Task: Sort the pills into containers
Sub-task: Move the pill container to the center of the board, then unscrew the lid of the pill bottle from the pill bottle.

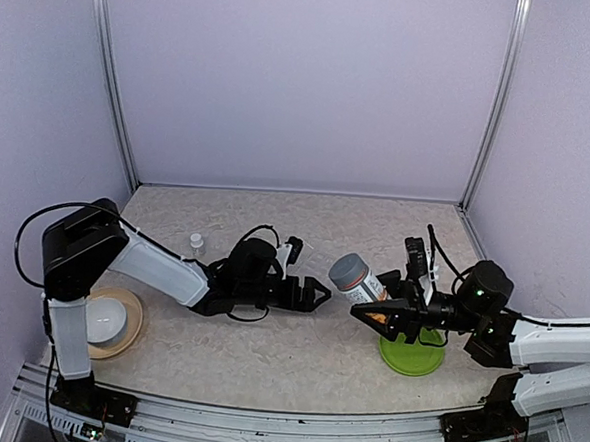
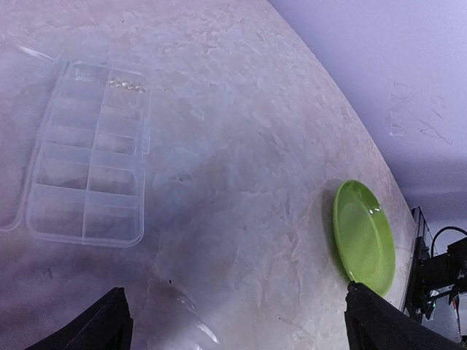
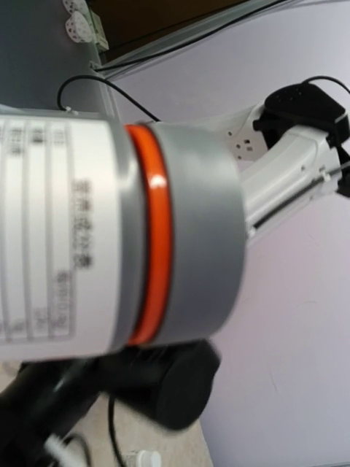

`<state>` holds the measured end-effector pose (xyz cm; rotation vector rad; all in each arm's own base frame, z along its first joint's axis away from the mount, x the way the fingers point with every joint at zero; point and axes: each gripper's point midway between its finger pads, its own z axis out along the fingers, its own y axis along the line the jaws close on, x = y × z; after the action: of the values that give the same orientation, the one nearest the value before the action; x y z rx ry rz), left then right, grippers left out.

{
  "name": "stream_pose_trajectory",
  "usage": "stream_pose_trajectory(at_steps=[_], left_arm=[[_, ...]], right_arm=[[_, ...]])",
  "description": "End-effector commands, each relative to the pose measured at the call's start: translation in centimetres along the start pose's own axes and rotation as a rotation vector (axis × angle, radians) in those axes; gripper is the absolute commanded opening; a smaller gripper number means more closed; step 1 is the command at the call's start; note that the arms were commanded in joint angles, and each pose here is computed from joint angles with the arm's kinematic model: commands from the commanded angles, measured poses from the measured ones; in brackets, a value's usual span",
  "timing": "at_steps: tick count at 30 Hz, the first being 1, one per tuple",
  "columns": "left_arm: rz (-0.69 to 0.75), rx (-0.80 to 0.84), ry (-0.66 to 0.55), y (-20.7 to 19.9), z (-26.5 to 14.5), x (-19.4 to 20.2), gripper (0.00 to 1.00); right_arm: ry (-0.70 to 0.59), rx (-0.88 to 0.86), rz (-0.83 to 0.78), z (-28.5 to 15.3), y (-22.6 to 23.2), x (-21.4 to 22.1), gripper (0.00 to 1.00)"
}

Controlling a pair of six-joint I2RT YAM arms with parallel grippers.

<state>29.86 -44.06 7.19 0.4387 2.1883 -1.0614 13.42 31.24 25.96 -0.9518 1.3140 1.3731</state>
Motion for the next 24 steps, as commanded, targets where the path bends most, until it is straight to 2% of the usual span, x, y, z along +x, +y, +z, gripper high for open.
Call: stream_pose_trajectory(at_steps=[1, 6, 11, 17, 24], left_arm=[[0.069, 0.059, -0.164, -3.6, -5.3, -4.8, 0.99], [0.173, 0.088, -0.275, -6.0, -10.9, -7.4, 0.99], [0.311, 0.173, -0.357, -10.0, -15.6, -9.2, 0.99], [0.533, 0.381, -0.366, -15.2, -18.5, -7.9, 0.99], [0.744, 0.599, -0.367, -18.9, -20.8, -6.0, 0.99]], right_arm=[[-0.032, -0.009, -0.043, -0.5, 1.0, -1.2, 0.03], [-0.029, -0.036, -0.076, -0.9, 1.9, -1.7, 0.03], [-0.028, -0.054, -0.08, -1.0, 2.3, -1.9, 0.03], [-0.024, -0.099, -0.071, -0.6, 2.9, -2.2, 0.03], [0.02, -0.225, -0.036, 0.0, 4.4, -1.9, 0.03]])
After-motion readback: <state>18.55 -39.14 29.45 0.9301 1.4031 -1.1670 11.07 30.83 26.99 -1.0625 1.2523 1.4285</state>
